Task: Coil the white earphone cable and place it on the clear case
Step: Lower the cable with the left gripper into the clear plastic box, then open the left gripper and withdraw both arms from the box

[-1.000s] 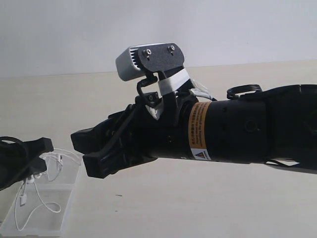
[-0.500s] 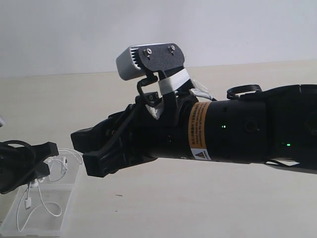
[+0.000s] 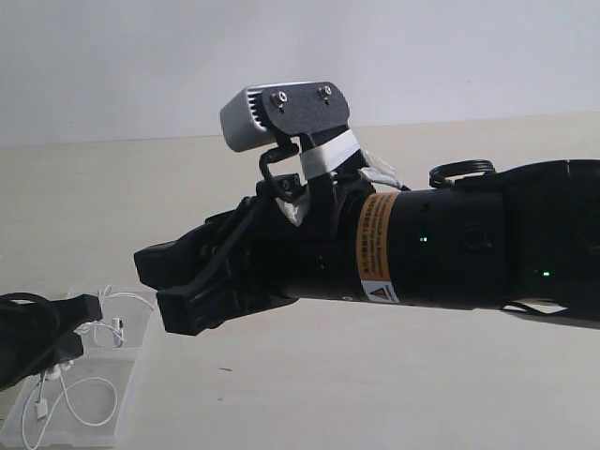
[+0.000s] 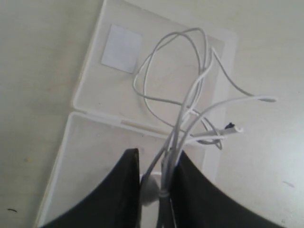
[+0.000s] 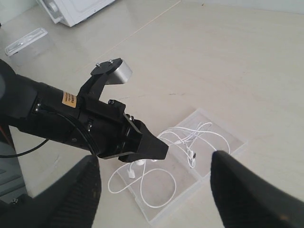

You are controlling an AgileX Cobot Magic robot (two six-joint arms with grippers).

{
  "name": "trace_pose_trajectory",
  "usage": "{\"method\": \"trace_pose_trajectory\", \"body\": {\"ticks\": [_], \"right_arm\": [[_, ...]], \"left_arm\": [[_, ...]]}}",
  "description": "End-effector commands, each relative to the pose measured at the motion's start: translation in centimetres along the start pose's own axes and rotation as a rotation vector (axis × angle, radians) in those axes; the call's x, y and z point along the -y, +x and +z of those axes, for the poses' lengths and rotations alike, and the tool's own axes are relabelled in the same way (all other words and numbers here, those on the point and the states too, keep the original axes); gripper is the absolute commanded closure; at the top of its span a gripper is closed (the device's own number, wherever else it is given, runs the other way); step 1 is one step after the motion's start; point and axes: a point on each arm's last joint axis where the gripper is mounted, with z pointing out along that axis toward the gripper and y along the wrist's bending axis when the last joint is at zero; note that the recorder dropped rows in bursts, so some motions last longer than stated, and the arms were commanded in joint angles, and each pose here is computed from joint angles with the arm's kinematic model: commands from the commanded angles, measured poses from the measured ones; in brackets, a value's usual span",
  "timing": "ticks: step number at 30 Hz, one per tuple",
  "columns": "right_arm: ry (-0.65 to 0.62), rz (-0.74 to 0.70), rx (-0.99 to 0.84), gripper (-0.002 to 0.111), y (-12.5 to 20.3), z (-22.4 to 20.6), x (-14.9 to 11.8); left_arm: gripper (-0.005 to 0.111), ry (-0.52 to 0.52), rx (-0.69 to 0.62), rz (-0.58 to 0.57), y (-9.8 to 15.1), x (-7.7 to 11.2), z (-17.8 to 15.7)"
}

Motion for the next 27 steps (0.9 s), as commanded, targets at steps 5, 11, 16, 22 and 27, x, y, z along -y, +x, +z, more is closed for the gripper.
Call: {"method": "trace_pose_trajectory", "body": {"ticks": [5, 11, 16, 22, 27], "right_arm": [[-0.011, -0.005, 0.011, 0.045, -0.3, -0.1, -0.2], [-0.011, -0.005, 0.011, 0.045, -0.3, -0.1, -0.2], [-0.011, -0.005, 0.011, 0.045, -0.3, -0.1, -0.2], [-0.006, -0.005, 0.008, 0.045, -0.2, -0.1, -0.2], [0.032, -0.005, -0.015, 0.045, 0.0, -0.1, 0.2]], "left_arm": [[0.06, -0.001, 0.013, 0.001, 0.0, 0.0, 0.0], [0.035, -0.002, 0.01, 0.009, 0.0, 0.0, 0.0], [0.035, -0.001, 0.005, 0.032, 0.0, 0.0, 0.0], [0.035, 0.033, 0.041, 0.035, -0.3, 0.4, -1.1], [0.037, 0.115, 0.15, 0.084, -1.0, 1.1, -4.0]]}}
